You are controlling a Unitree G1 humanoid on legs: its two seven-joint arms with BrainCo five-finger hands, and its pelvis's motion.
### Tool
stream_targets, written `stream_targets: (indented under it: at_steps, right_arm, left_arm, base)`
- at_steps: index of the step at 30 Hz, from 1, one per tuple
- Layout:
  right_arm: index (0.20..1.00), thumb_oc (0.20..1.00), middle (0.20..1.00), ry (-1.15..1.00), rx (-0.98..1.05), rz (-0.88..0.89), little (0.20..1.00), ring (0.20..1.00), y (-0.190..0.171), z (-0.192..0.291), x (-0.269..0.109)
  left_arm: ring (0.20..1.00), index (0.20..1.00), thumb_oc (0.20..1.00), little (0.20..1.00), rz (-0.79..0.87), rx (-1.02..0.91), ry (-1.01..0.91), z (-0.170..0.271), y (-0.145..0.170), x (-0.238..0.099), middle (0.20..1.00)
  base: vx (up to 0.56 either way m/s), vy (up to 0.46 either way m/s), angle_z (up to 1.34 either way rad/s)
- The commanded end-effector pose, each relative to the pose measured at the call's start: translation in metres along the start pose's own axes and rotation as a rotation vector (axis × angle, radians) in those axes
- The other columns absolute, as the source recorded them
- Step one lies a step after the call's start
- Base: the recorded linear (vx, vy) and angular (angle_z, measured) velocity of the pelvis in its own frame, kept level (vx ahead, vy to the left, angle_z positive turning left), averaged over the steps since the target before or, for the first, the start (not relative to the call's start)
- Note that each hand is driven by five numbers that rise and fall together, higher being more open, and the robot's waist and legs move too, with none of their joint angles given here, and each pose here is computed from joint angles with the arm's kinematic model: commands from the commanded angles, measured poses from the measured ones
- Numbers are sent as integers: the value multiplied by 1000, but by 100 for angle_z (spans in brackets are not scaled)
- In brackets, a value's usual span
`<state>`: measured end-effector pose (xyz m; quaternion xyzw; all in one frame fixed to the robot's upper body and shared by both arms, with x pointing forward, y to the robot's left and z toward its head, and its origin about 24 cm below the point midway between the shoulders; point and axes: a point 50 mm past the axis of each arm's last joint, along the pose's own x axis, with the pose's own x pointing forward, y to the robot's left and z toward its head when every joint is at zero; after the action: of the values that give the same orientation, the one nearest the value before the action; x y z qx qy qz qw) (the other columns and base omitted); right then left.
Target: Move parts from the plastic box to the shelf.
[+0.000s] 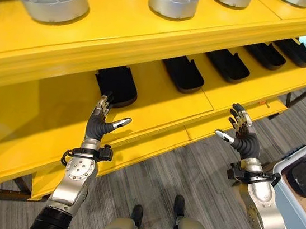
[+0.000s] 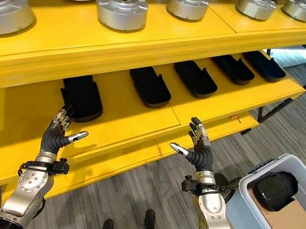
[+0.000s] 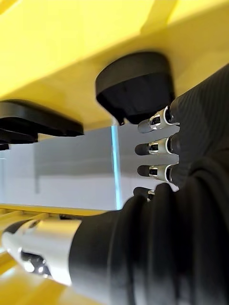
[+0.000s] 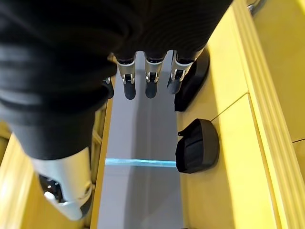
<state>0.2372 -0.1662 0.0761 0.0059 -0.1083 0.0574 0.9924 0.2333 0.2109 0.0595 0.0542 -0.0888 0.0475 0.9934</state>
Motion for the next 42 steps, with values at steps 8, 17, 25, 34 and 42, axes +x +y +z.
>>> stream_targets:
  at_steps: [8, 17, 25, 34, 42]
  right_arm:
    - [1000, 1000, 1000, -98, 40, 40, 1000, 1000, 13, 17, 20]
    - [1000, 1000, 1000, -106, 6, -9, 1000, 1000, 9, 20, 21]
    - [1000, 1000, 1000, -116, -31, -98, 1000, 1000, -14, 21, 20]
    - [1000, 1000, 1000, -115, -46, -128, 1000, 1000, -22, 20, 19]
    - [1000, 1000, 1000, -84, -114, -175, 1000, 1000, -31, 12, 20]
  left_arm:
    - [1000, 1000, 1000, 1000, 32, 20, -153, 29, 13, 7, 1000]
    - [1000, 1000, 1000, 1000, 77, 21, -130, 23, 13, 8, 1000]
    - [1000, 1000, 1000, 1000, 53, -64, -140, 24, -1, 17, 1000]
    - [1000, 1000, 1000, 1000, 54, -98, -100, 17, -10, 18, 1000]
    - [1000, 1000, 1000, 1000, 55, -109, -132, 22, -20, 30, 1000]
  base:
    - [-41, 50, -98]
    - [104, -145, -61]
    - [142, -271, -13]
    - [104, -311, -51]
    - [171, 107, -28]
